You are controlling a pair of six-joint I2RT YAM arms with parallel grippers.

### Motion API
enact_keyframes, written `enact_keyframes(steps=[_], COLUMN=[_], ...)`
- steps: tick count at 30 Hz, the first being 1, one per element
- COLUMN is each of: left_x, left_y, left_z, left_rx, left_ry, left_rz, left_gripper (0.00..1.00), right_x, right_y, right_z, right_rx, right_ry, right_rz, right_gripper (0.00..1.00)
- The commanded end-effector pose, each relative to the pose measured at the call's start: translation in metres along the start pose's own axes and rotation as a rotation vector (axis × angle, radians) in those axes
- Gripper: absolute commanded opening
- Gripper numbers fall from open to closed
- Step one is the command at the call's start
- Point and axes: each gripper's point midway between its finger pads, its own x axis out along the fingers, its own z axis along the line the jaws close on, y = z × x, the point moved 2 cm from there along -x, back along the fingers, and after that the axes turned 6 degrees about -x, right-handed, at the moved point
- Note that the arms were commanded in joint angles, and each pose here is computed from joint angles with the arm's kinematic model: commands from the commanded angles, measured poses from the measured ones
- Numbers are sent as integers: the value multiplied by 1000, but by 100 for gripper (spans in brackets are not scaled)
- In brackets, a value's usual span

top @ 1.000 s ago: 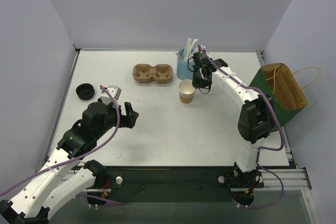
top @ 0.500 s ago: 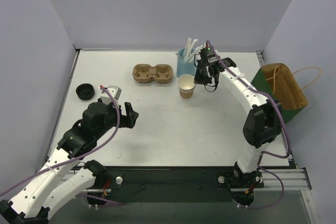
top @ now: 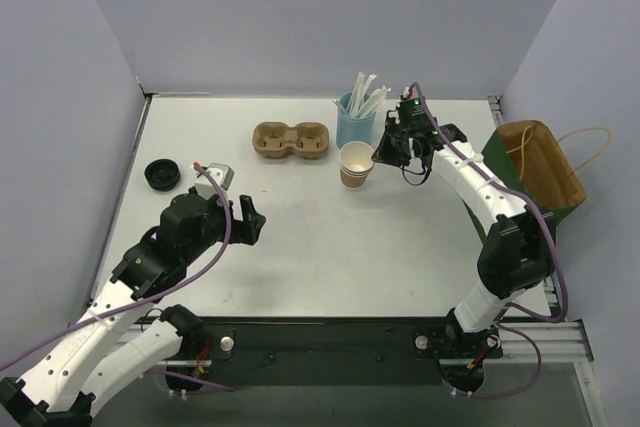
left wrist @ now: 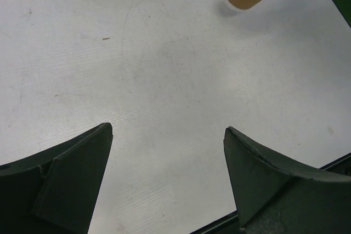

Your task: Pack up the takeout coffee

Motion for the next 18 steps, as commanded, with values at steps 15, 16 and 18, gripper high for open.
enact_keyframes(steps=[15, 16, 18], left_x=[1, 2, 2], left_y=[-5, -4, -4], left_z=[-7, -7, -7], left_rx=[8, 9, 9], left_ry=[14, 12, 14], left_rz=[-4, 0, -1], left_gripper=[92, 92, 92], right_x=[-9, -8, -9], right_y=[-5, -2, -3], right_z=[1, -4, -12], right_rx=[78, 65, 52], right_ry=[-112, -88, -41], right_rz=[-52, -48, -59], right_gripper=[0, 0, 0])
